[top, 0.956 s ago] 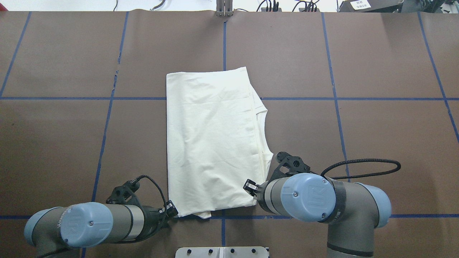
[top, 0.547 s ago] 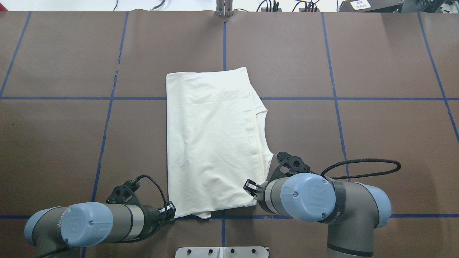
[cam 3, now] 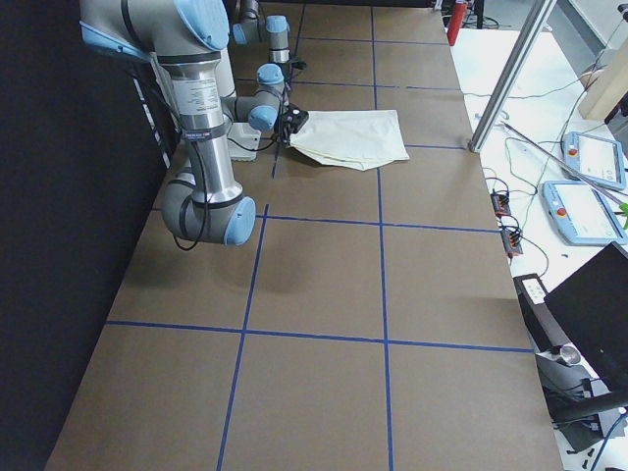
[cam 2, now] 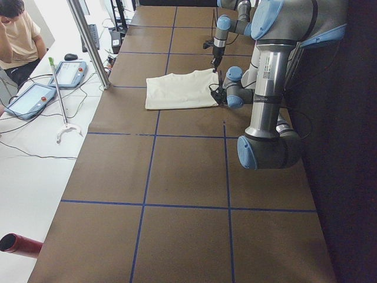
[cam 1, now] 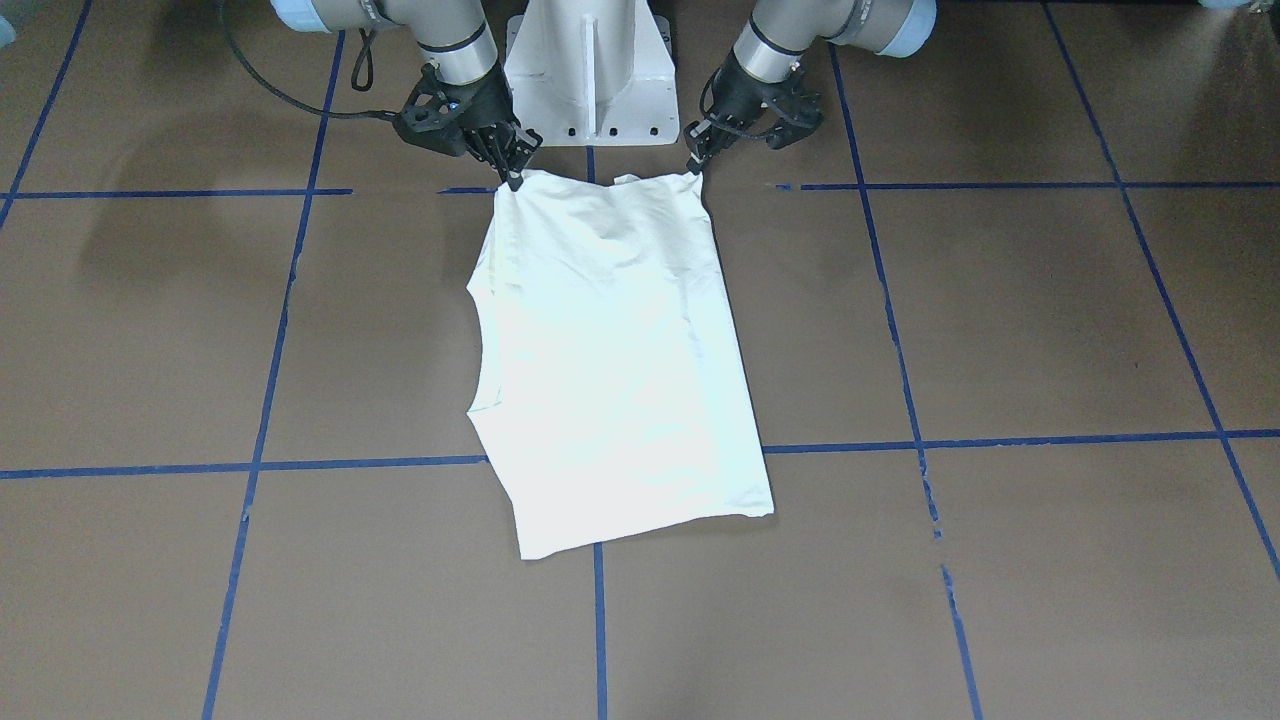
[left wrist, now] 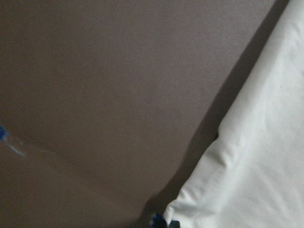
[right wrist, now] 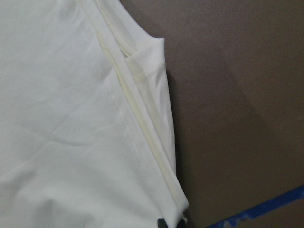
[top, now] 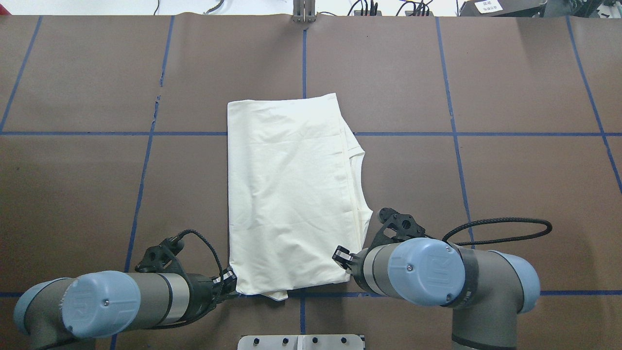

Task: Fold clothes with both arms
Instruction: 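Lift the near edge with both grippers and fold it away from the robot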

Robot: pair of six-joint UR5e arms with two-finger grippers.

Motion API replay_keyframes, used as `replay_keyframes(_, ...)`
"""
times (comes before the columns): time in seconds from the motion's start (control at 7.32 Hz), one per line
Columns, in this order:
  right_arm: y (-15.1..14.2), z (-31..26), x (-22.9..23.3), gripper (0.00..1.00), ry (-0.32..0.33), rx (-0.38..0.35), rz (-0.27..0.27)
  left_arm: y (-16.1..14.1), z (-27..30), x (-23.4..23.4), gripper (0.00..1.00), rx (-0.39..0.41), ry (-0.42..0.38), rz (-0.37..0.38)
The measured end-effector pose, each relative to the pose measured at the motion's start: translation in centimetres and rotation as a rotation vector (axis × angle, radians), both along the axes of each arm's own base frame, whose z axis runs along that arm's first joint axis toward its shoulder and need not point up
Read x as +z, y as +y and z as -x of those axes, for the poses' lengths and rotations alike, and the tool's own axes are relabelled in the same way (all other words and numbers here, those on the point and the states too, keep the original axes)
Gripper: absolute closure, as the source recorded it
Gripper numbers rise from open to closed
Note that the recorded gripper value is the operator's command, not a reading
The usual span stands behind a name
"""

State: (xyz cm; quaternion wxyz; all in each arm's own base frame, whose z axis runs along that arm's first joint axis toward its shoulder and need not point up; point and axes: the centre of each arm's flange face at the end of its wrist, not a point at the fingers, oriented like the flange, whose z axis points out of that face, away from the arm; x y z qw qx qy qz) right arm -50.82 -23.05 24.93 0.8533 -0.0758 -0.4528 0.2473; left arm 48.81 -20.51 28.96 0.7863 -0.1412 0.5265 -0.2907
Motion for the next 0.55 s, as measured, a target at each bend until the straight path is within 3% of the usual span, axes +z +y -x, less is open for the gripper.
replay_keyframes(0.27,3.9,-1.3,0.0,1.00,-0.021,-0.033,0.043,1.4,2.7,-3.0,1.00,-0.003,0.054,0.043)
replay_keyframes(0.55,5.3,-3.9,-1.2,1.00,-0.063,-0.036,0.068,2.2,6.1,-5.5,1.00,-0.017,0.119,0.092)
